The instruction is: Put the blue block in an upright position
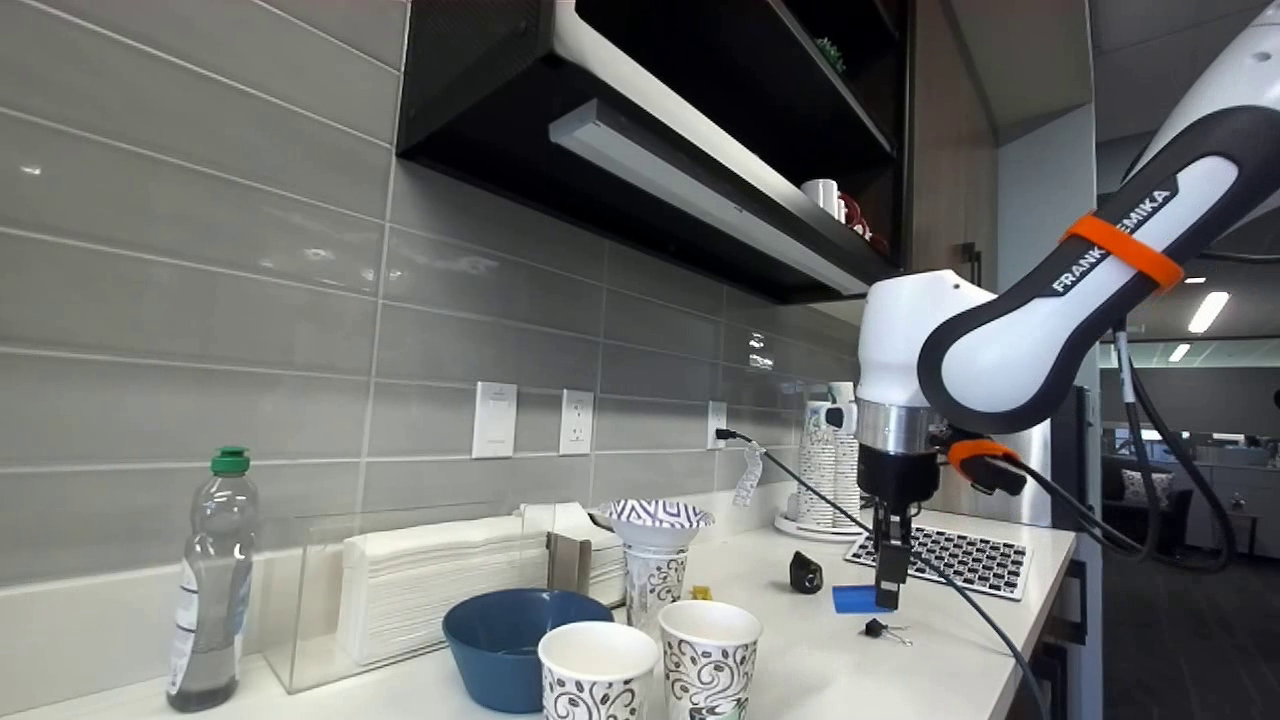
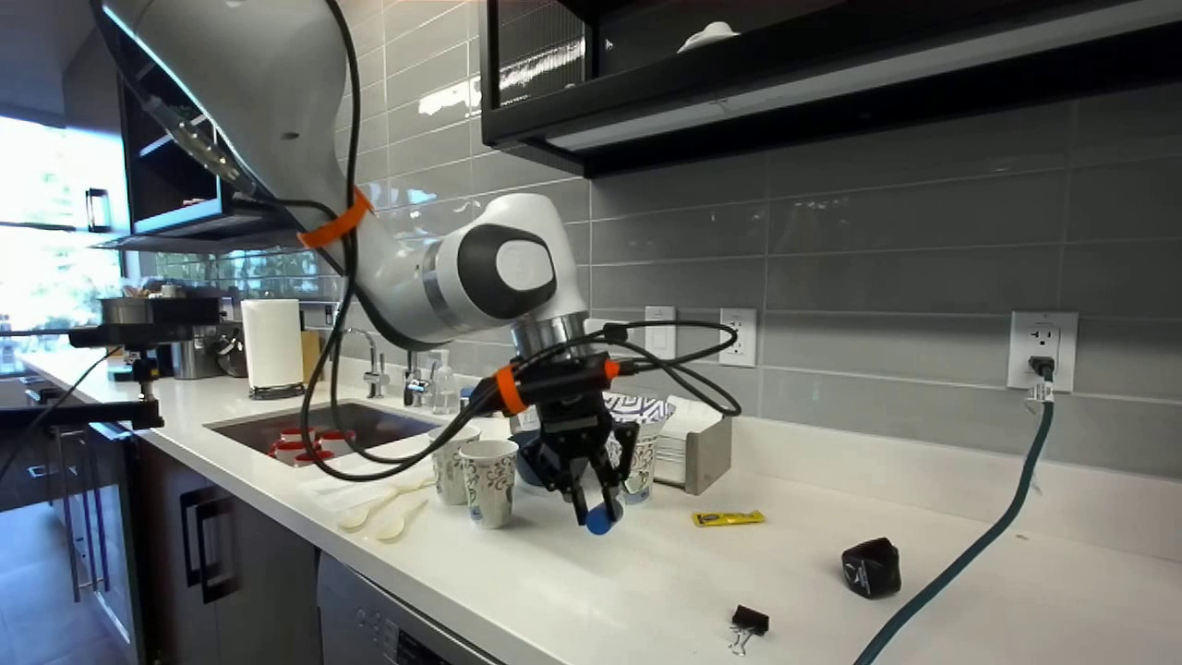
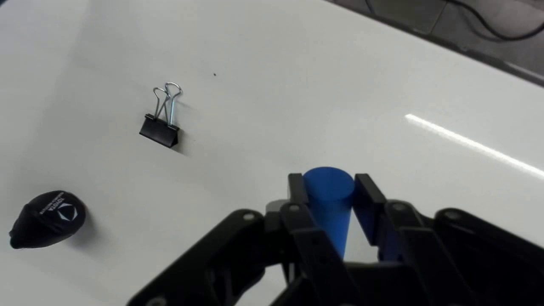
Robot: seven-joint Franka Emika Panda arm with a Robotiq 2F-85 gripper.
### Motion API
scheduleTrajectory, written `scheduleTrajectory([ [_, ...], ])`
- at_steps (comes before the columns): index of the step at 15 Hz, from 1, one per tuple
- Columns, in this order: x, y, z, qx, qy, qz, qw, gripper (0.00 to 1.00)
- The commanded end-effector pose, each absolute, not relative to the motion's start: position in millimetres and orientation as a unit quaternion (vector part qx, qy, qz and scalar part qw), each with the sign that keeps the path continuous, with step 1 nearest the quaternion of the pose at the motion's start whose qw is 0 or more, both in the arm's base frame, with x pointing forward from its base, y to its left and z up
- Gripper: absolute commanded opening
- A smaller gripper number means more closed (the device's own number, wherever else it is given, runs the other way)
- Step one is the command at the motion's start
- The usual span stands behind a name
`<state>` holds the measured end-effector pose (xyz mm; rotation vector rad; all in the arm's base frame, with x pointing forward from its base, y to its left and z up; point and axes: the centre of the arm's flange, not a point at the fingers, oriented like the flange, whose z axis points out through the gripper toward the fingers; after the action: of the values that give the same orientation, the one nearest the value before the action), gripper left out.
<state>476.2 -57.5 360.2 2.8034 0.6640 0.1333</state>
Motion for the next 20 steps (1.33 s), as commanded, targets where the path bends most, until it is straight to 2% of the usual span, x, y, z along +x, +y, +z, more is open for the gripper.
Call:
scheduleTrajectory([
  [1,471.2,-37.6,382.5,0.948,0.259,-0.026,0.181,0.08],
  [8,477.1,10.6,356.8,0.884,0.342,-0.150,0.282,0.08],
  [13,485.8,33.3,325.0,0.835,0.388,-0.185,0.342,0.08],
  [14,489.1,33.4,321.3,0.832,0.406,-0.178,0.334,0.08],
  [15,474.2,31.1,327.8,0.846,0.389,-0.176,0.320,0.33],
  [18,479.7,34.2,318.8,0.840,0.398,-0.182,0.321,0.33],
  [19,480.3,34.3,318.8,0.840,0.399,-0.182,0.321,0.08],
  [20,477.8,37.9,315.8,0.830,0.401,-0.191,0.339,0.08],
])
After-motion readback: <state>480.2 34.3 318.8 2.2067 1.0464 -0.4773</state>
